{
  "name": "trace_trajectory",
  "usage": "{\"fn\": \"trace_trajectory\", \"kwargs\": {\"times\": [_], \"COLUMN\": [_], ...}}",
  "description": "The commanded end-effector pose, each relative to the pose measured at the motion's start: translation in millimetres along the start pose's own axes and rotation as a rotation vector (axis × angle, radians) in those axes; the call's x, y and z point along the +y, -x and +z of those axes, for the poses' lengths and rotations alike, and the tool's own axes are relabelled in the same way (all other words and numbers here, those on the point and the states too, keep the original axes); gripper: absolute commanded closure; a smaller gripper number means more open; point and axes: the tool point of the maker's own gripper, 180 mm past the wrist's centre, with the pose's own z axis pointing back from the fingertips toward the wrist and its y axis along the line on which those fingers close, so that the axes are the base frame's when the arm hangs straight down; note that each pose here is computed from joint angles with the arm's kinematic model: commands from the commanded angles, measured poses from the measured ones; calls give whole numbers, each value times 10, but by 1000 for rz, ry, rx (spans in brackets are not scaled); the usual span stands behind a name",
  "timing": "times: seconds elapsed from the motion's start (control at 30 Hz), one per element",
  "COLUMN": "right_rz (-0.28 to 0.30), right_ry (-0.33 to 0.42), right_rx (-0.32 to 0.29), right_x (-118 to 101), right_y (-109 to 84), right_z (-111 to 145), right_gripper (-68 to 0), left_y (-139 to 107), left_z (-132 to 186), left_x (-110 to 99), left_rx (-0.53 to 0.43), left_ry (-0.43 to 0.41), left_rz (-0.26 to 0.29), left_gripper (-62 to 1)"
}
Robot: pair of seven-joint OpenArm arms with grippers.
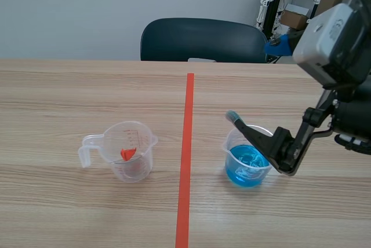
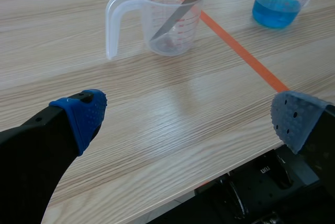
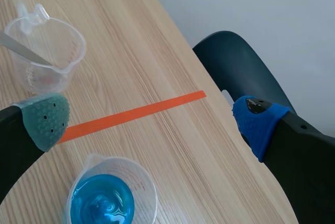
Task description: Do the redox reaction experiment. lift the metal plate out of the left beaker
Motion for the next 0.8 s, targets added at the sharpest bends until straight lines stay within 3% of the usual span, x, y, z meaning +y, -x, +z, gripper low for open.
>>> {"fn": "trace_trajectory", "kwargs": {"times": [0.0,0.33,0.6,0.77], "right_rz": [33,76,89,93], "right_ry": [-9,-145,-243,-294], "right_rx": [-28,-85,-116,-132], "right_x": [-22,344,604,736], "right_y": [-88,-67,-25,9], "right_z": [-45,-279,-397,-463], "right_gripper": [-679,-679,-679,-679], "left_y": [-58,-23,-127,-184], "left_z": [-70,-173,-216,-273], "left_x": [56,102,-113,-116], "left_rx": [-43,-105,-193,-229], "left_ry": [-11,-1,72,74], "left_rz": [-6,-60,-79,-96], "left_gripper": [-623,-623,-623,-623]}}
